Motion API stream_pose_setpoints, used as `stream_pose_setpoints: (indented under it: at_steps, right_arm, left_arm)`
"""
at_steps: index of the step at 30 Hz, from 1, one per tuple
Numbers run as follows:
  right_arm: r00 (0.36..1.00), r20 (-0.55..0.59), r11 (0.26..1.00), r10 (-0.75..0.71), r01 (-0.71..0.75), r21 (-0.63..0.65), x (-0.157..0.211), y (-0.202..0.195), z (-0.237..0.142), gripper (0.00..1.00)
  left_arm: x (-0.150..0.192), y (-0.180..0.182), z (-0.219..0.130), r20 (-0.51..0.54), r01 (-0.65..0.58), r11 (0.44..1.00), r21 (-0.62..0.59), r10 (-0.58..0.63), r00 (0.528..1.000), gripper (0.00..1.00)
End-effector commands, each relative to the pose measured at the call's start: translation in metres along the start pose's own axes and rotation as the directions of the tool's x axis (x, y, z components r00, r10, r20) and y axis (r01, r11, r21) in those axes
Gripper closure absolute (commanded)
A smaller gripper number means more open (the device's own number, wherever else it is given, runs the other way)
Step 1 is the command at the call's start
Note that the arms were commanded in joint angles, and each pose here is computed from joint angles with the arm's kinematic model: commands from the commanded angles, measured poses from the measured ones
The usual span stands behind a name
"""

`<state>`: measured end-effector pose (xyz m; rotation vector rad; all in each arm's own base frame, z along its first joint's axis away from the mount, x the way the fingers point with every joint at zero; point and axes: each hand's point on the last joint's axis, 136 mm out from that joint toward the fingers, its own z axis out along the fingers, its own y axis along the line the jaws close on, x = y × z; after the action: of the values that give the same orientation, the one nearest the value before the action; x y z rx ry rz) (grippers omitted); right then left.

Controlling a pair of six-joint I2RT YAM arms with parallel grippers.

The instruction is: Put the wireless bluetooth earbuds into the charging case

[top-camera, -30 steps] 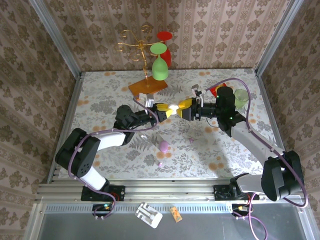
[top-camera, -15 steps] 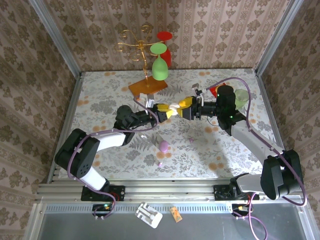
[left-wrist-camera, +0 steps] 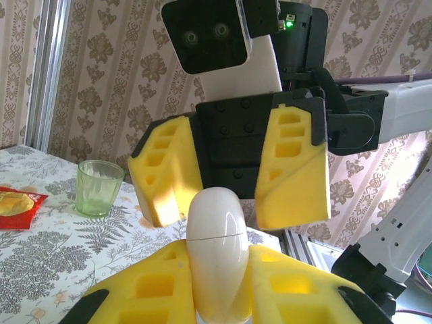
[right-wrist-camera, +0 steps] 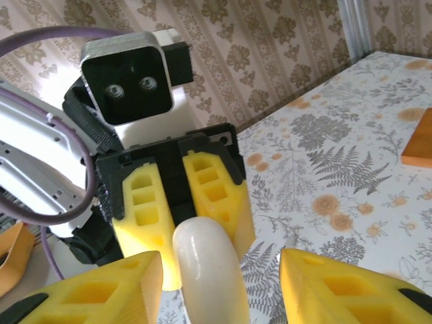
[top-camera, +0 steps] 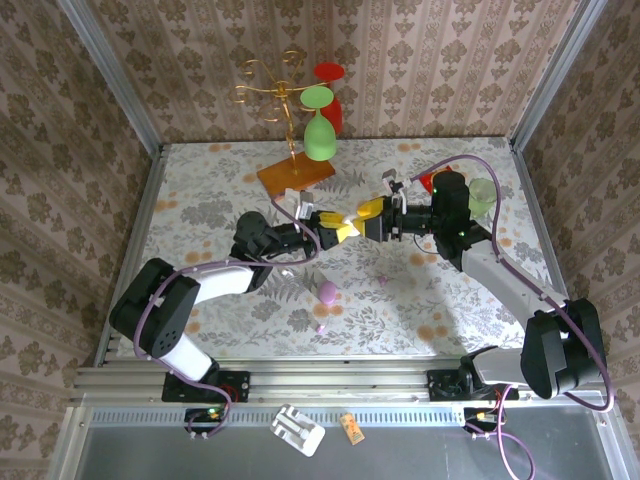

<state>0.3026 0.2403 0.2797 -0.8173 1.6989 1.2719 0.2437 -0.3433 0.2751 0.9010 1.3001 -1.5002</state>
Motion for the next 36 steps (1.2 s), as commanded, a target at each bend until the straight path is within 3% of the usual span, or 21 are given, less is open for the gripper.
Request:
stream_pose_setpoints:
  at_steps: [1, 8, 15, 19, 23, 25, 30, 36]
  right_arm:
    - [1.0, -0.018, 0.998, -0.017, 0.016, -0.058, 0.001, 0.009, -0.001, 0.57]
    - [0.999, -0.025, 0.997, -0.025, 0.023, -0.078, 0.0, 0.016, -0.003, 0.72]
    - [0.997, -0.054, 0.997, -0.053, 0.051, -0.053, 0.002, 0.019, -0.007, 0.77]
    - [0.996, -0.069, 0.998, -0.054, 0.052, -0.035, 0.002, 0.017, -0.008, 0.78]
    - [0.991, -0.129, 0.999, -0.036, 0.038, 0.011, 0.009, 0.01, -0.007, 0.79]
    - [0.987, -0.155, 0.998, -0.045, 0.05, 0.028, 0.012, 0.01, -0.007, 0.79]
    - [0.976, -0.21, 0.996, -0.065, 0.076, 0.047, 0.016, 0.012, -0.001, 0.8]
    - [0.955, -0.274, 0.991, -0.11, 0.128, 0.047, 0.017, 0.016, 0.011, 0.81]
  left_arm:
    - [-0.028, -0.016, 0.001, 0.056, -0.071, 0.997, 0.041, 0.069, 0.996, 0.9]
    - [-0.026, -0.015, -0.001, 0.055, -0.067, 0.997, 0.031, 0.065, 0.996, 0.89]
    - [-0.019, -0.01, -0.003, 0.044, -0.061, 0.998, 0.019, 0.06, 0.997, 0.79]
    - [-0.018, -0.01, -0.006, 0.035, -0.069, 0.997, 0.027, 0.068, 0.997, 0.69]
    - [-0.014, -0.006, -0.02, 0.014, -0.085, 0.996, 0.019, 0.085, 0.996, 0.46]
    - [-0.01, -0.003, -0.027, 0.001, -0.099, 0.995, 0.015, 0.099, 0.995, 0.4]
    - [0.004, -0.004, -0.032, -0.067, -0.108, 0.993, 0.052, 0.111, 0.992, 0.33]
    - [0.021, -0.003, -0.036, -0.158, -0.163, 0.986, 0.031, 0.165, 0.973, 0.32]
